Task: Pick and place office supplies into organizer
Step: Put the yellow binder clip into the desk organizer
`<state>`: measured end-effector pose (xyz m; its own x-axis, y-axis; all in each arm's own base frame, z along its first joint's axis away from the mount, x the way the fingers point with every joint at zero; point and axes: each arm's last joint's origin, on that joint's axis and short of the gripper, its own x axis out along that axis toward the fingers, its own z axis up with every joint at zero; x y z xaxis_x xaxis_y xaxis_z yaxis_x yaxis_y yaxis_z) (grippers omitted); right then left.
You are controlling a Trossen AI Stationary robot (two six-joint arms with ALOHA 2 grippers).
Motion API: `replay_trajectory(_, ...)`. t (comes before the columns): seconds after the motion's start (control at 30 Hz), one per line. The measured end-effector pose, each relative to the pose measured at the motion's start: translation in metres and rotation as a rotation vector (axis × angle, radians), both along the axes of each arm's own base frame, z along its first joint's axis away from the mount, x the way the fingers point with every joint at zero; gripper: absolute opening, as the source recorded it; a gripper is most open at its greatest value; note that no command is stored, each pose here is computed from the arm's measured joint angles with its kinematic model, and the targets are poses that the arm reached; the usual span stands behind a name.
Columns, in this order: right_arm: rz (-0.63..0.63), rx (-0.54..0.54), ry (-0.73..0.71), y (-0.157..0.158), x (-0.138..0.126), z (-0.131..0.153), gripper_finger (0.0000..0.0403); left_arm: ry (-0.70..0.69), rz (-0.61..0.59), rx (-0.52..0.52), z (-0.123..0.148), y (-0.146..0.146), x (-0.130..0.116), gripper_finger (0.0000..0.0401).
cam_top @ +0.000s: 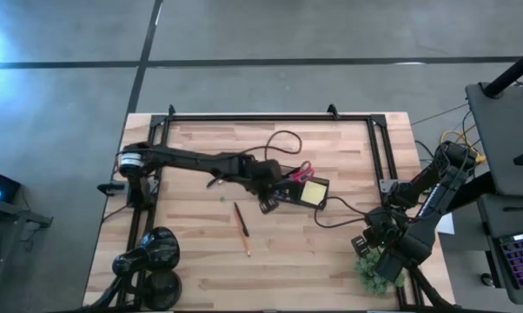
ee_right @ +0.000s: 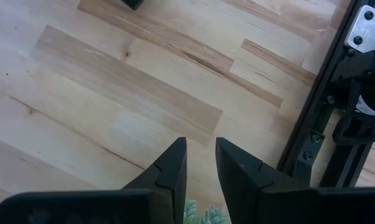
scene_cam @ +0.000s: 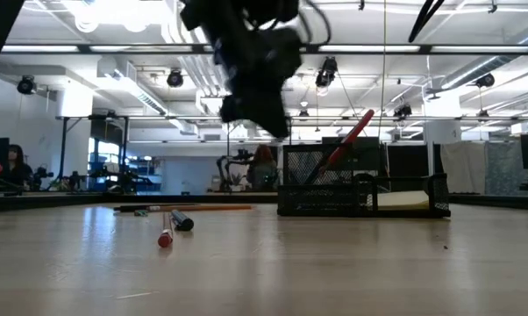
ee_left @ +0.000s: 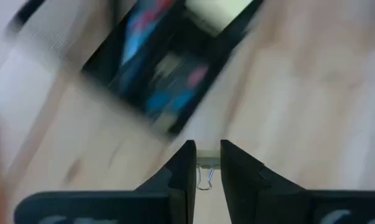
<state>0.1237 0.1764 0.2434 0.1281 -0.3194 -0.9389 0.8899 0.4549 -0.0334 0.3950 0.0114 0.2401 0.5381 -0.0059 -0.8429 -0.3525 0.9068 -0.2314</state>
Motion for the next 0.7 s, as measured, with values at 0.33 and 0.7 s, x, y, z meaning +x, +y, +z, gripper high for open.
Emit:
replay_trajectory(0.33, 0.003, -0.001, 0.002, 0.0, 0.0, 0.0, 0.0077, -0.057, 0.084, 0.143, -0.041, 0.001, 0.032, 0.004)
replay_trajectory(0.7, -0.012, 0.014, 0.013, 0.001, 0.0, 0.0, 0.0077, -0.024, 0.116, 0.195, -0.058, 0.002, 0.038, 0.0067)
